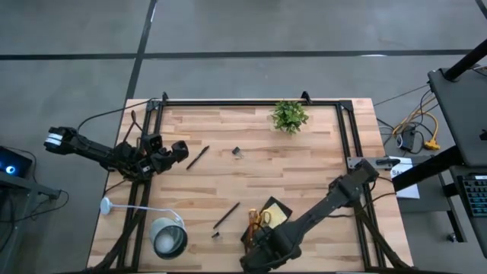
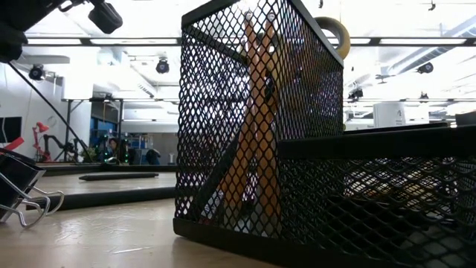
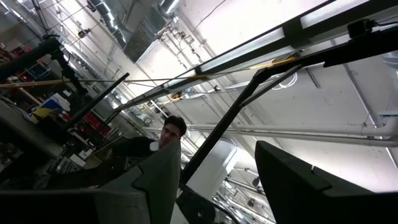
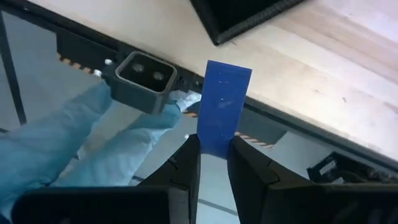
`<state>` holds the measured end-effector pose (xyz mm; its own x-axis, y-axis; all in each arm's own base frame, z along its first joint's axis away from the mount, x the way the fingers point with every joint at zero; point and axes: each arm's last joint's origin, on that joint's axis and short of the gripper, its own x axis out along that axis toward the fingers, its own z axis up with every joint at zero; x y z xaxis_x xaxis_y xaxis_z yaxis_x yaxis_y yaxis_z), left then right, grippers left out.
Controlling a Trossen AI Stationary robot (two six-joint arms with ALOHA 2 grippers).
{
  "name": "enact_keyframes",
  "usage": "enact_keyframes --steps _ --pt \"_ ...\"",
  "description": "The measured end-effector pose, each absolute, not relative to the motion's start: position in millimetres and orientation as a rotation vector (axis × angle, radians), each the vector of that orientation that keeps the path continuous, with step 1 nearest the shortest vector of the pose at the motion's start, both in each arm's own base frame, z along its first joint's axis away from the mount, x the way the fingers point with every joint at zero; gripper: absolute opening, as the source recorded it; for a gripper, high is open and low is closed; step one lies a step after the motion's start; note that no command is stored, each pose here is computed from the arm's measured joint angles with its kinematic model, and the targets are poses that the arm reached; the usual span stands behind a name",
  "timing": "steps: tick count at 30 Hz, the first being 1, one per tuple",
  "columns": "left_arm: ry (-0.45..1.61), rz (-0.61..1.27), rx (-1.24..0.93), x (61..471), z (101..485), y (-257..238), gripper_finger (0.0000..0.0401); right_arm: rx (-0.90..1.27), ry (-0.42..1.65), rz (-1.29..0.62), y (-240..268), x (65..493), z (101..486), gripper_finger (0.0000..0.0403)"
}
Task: Pick and place office supplies into organizer
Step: Put the eraser into the desk organizer
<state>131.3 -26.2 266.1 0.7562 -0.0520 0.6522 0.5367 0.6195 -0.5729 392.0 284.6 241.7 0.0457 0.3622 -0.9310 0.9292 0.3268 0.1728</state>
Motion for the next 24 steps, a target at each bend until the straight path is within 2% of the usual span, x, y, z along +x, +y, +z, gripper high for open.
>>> enact_keyframes --steps 9,24 --pt "-0.645 -0.394 -0.904 129.1 267.9 -25.7 0.0191 1.235 1.521 -0.706 252.9 413.4 232.5 0.0059" --pt "-0.644 -0.421 -0.967 127.5 269.1 -25.3 0.0191 1.164 1.685 -0.699 243.4 409.7 209.8 0.0059"
